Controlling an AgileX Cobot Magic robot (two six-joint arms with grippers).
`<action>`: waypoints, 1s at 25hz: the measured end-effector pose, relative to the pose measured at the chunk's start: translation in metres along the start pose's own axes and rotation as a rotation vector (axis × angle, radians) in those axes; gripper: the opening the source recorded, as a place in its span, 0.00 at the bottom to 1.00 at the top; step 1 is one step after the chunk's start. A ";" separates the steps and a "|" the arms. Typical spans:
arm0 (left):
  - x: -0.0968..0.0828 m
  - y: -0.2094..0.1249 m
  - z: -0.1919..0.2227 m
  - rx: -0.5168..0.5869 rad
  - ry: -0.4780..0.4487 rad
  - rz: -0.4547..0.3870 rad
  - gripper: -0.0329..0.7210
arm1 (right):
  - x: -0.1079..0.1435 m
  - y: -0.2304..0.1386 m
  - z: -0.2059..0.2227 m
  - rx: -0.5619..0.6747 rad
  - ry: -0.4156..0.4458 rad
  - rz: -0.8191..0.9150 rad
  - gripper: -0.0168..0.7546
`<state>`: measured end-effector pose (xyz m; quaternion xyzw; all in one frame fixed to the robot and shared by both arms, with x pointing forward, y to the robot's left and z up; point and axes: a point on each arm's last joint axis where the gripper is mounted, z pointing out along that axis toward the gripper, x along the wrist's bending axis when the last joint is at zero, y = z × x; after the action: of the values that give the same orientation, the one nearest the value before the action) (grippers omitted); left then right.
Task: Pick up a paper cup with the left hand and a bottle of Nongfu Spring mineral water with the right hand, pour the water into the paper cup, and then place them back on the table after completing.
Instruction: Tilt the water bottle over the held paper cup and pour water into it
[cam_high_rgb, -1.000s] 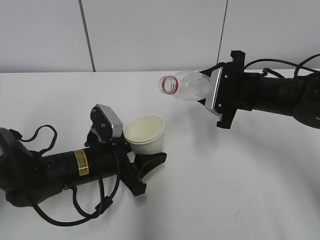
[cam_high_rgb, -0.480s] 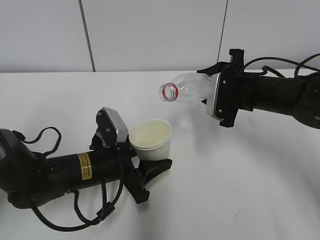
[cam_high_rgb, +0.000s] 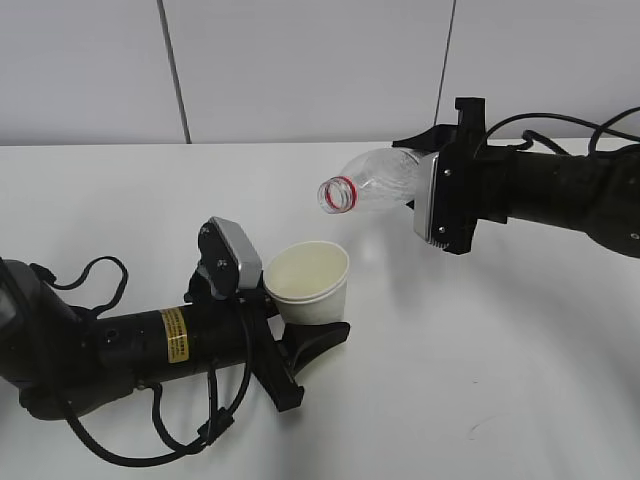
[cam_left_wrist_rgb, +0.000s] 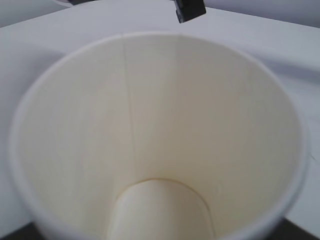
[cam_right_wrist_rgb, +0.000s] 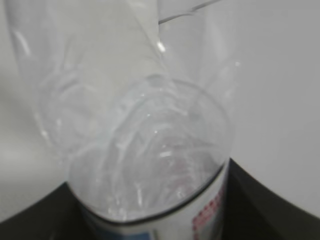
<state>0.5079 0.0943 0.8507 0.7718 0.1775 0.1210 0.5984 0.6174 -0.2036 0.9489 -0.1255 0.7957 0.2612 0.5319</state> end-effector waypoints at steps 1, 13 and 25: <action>0.000 0.000 0.000 0.000 0.000 0.000 0.55 | 0.000 0.000 0.000 0.000 0.000 -0.007 0.58; 0.000 0.000 0.000 0.000 0.000 0.000 0.55 | -0.001 0.001 0.000 -0.009 -0.012 -0.087 0.58; 0.000 0.000 0.000 0.000 0.000 0.000 0.55 | -0.003 0.003 0.000 -0.032 -0.039 -0.162 0.58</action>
<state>0.5079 0.0943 0.8507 0.7718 0.1775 0.1210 0.5984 0.6172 -0.2013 0.9529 -0.1927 0.7681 0.2326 0.5647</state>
